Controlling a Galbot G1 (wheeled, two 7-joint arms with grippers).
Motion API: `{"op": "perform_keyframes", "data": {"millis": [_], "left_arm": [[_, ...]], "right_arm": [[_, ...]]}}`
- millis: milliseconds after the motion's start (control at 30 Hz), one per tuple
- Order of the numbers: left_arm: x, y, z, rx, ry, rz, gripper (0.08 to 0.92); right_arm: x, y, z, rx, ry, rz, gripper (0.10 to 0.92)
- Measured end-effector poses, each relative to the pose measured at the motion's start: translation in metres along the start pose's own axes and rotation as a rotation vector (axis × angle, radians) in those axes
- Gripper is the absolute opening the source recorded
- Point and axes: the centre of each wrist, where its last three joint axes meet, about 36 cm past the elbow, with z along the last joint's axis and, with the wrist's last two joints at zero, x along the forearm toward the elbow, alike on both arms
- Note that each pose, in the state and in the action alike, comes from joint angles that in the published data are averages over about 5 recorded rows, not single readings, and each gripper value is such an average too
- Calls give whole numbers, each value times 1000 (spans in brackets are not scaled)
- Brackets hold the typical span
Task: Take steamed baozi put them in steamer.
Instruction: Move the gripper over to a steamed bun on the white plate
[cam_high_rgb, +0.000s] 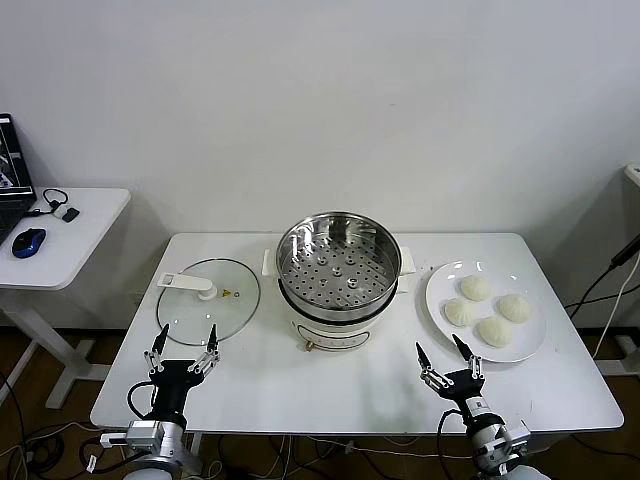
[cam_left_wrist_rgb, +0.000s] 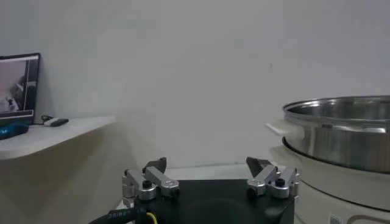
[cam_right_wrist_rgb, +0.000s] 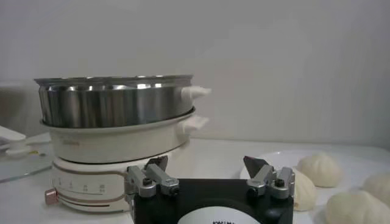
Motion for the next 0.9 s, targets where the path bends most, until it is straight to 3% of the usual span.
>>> {"op": "perform_keyframes", "data": {"millis": [167,533,900], "left_arm": [[-1,-2,-2,3,-7,6,823],[-6,-7,-7,17,-44,6,823],[-12,-8,-6,25,-45,8,823]], "right_arm": [[-12,-26,-16,46,-18,-15,823],[-63,-129,-80,293,-41,-117,823],[-115,-233,-162,617,118,-408,823]]}}
